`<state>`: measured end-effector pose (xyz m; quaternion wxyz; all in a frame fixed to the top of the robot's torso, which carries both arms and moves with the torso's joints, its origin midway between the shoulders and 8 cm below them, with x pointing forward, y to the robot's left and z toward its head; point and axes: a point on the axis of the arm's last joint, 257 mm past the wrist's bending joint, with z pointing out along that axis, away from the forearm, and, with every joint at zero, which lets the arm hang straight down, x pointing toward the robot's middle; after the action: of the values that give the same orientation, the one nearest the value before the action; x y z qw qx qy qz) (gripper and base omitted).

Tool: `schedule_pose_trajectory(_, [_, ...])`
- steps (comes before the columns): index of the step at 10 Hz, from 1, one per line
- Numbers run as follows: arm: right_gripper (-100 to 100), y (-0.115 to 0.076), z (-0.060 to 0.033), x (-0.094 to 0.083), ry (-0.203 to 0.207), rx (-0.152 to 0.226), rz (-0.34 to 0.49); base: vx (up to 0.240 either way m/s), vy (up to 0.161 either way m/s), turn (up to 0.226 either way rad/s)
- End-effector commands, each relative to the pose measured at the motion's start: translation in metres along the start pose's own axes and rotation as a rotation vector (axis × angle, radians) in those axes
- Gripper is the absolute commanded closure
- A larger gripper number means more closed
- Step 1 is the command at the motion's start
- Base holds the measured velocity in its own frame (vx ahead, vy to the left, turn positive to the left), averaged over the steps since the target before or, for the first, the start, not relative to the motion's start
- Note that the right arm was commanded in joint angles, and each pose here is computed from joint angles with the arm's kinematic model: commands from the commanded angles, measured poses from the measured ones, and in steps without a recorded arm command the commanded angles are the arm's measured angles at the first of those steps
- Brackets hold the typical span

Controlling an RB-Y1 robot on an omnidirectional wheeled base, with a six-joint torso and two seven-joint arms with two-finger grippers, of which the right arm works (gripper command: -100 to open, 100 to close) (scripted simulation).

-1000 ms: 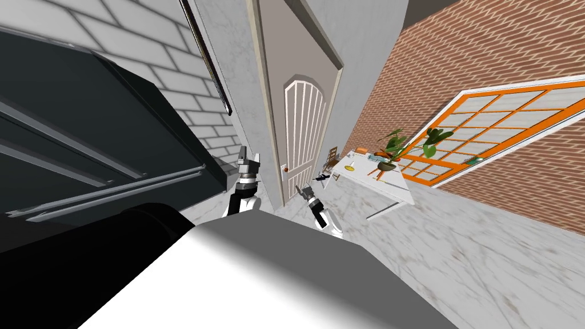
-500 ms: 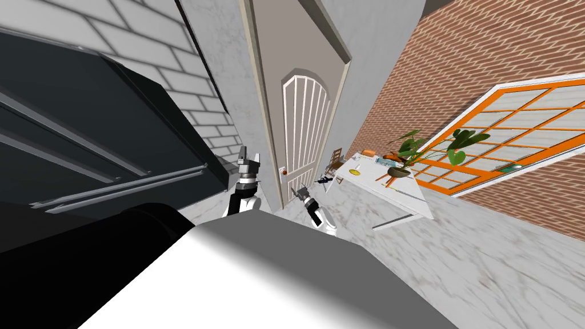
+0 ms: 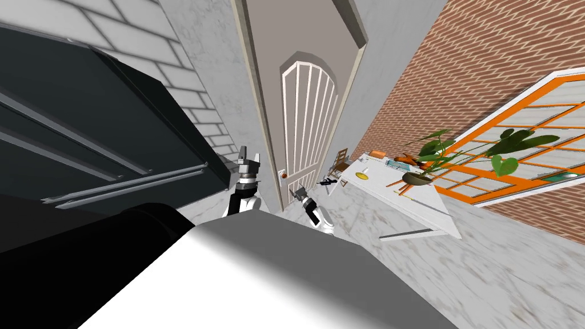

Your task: Push the door open

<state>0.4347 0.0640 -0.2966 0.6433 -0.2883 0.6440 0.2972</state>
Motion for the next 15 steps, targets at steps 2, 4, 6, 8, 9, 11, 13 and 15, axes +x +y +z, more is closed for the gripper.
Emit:
schedule_pose_trajectory(2, [-100,-0.018,-0.0106,0.008,0.009,0.027,0.003,-0.098,-0.118,0.146])
schedule_pose_trajectory(4, [-100,-0.030,-0.0171,0.011,0.013,0.044,0.005,-0.098,-0.040,0.090])
schedule_pose_trajectory(6, [-100,-0.044,-0.0246,0.014,0.017,0.065,0.008,-0.063,-0.002,0.120])
schedule_pose_trajectory(8, [-100,-0.060,-0.0333,0.018,0.021,0.090,0.011,-0.044,0.012,0.149])
schedule_pose_trajectory(9, [-100,-0.069,-0.0379,0.019,0.022,0.103,0.012,-0.048,0.020,0.143])
schedule_pose_trajectory(11, [-100,-0.087,-0.0479,0.022,0.025,0.132,0.015,-0.041,0.036,0.160])
schedule_pose_trajectory(13, [-100,-0.106,-0.0586,0.023,0.027,0.164,0.017,-0.032,0.049,0.189])
schedule_pose_trajectory(15, [-100,-0.126,-0.0700,0.024,0.028,0.197,0.019,-0.023,0.062,0.159])
